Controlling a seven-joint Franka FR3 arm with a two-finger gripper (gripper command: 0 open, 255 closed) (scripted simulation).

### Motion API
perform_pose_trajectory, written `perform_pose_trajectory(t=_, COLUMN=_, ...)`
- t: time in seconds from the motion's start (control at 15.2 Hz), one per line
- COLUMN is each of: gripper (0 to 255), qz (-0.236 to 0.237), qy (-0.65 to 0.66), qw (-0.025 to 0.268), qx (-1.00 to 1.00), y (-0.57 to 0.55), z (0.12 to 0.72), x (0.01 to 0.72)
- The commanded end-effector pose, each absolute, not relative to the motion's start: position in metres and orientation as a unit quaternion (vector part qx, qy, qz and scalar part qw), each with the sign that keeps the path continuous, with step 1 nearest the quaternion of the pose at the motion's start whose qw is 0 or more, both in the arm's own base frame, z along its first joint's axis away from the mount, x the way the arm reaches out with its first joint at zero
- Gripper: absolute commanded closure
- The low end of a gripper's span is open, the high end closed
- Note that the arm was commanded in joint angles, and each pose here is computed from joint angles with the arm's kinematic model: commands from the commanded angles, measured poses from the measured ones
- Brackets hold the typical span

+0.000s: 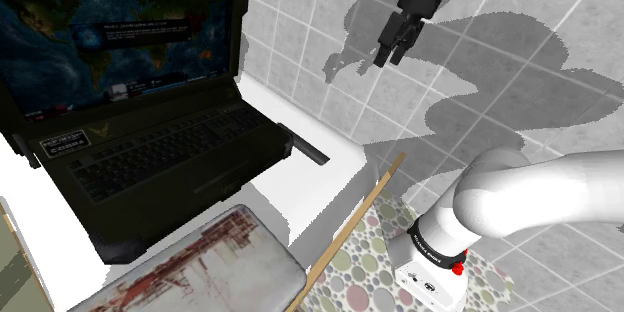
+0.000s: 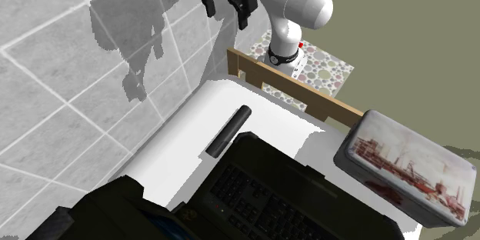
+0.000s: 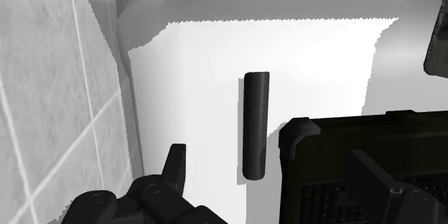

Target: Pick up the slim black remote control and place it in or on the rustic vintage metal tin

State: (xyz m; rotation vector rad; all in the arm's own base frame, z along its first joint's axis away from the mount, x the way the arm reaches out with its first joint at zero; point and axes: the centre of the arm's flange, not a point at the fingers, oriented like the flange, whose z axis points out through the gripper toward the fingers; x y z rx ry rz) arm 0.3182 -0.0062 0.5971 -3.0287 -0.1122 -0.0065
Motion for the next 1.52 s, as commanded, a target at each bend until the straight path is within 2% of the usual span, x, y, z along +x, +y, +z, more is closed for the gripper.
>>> perform_pose_trajectory(t=0.0, gripper=0, qz=-0.002, qy=-0.037, qw=0.055, qx=-0.998, y=-0.006, z=0.597, x=0.318)
perform_pose_trajectory(t=1.32, gripper=0, qz=0.006, qy=-0.029, qw=0.041, qx=-0.999, y=0.078, z=0.359, x=0.399)
perform_pose_trajectory(t=1.45, gripper=0, qz=0.006, qy=-0.029, qw=0.04, qx=-0.999, y=0.08, z=0.349, x=0.401)
